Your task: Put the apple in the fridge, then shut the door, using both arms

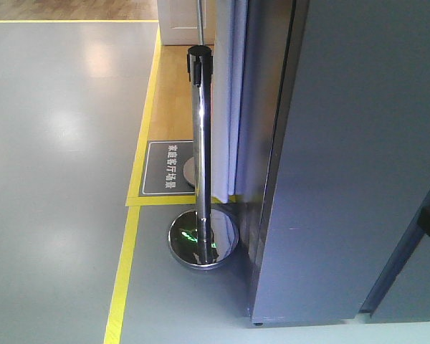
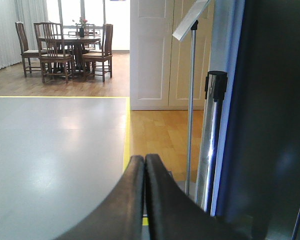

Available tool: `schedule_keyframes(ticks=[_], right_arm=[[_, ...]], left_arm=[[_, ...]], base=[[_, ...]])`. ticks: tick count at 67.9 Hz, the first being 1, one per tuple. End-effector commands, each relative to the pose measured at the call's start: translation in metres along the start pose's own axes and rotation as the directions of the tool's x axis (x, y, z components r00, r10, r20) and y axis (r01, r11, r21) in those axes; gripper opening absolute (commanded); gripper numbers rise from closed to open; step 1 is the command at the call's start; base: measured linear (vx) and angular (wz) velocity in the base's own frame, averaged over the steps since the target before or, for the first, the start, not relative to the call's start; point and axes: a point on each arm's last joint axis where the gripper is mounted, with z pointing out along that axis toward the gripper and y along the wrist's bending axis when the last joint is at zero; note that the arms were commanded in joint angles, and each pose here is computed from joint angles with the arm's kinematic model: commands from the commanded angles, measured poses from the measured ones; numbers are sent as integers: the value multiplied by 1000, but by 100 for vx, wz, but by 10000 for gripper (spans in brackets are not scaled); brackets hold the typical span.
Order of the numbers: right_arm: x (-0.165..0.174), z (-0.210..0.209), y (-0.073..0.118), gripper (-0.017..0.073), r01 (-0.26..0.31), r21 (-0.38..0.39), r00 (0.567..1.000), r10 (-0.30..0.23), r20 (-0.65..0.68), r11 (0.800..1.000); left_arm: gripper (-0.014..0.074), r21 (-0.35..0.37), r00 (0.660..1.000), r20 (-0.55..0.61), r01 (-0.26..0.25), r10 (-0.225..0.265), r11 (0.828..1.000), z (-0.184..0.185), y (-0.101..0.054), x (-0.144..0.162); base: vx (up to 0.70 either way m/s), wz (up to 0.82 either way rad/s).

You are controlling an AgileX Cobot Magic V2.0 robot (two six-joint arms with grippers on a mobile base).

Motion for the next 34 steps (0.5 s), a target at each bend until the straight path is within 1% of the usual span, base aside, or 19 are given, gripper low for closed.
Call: schedule_keyframes(ticks=[1,13,16,18,19,20,22,23,24,25,26,28,29,31,32,34], right_arm=[[-9,-1,-1,-2,37,19,999,-37,25,999],[-10,-4,-1,-2,37,23,998,-38,41,999],[-13,-9,0,-2,22,22,998,-23,65,1000],[-14,-13,1,-2,-3,19,996,1,88,1000],[-14,-16,1,-2,-24,19,995,22,100,1000],[-16,-18,1,-2,-71,14,991,68,119,997],[-15,-23,1,-2,-110,14,984,106,145,994],[-15,-26,0,-2,-124,32,980,118,160,992],[-14,-28,-1,-2,-122,50,979,112,173,991],[-12,-32,-3,-2,-137,68,975,122,185,988],[-12,-33,-4,-2,-170,73,969,153,194,983],[-8,-37,-8,-2,-207,117,961,179,209,971],[-6,-39,-10,-2,-202,138,962,171,212,970],[0,-45,-12,-2,-224,170,958,185,218,960],[2,-47,-13,-2,-256,178,951,215,221,950],[6,-51,-15,-2,-265,207,951,220,217,942]], left_arm=[[-6,2,998,65,9,-9,1000,0,0,2],[-6,2,998,65,9,-9,1000,0,0,2],[-6,2,998,65,9,-9,1000,0,0,2],[-6,2,998,65,9,-9,1000,0,0,2],[-6,2,998,65,9,-9,1000,0,0,2],[-6,2,998,65,9,-9,1000,0,0,2],[-6,2,998,65,9,-9,1000,0,0,2],[-6,2,998,65,9,-9,1000,0,0,2],[-6,2,998,65,9,-9,1000,0,0,2],[-6,2,998,65,9,-9,1000,0,0,2],[-6,2,998,65,9,-9,1000,0,0,2],[-6,2,998,65,9,-9,1000,0,0,2],[-6,2,998,65,9,-9,1000,0,0,2],[-6,2,998,65,9,-9,1000,0,0,2],[-6,2,998,65,9,-9,1000,0,0,2],[-6,2,998,65,9,-9,1000,0,0,2]], base=[[0,0],[0,0],[0,0],[0,0],[0,0],[0,0],[0,0],[0,0],[0,0],[0,0],[0,0],[0,0],[0,0],[0,0],[0,0],[0,0]])
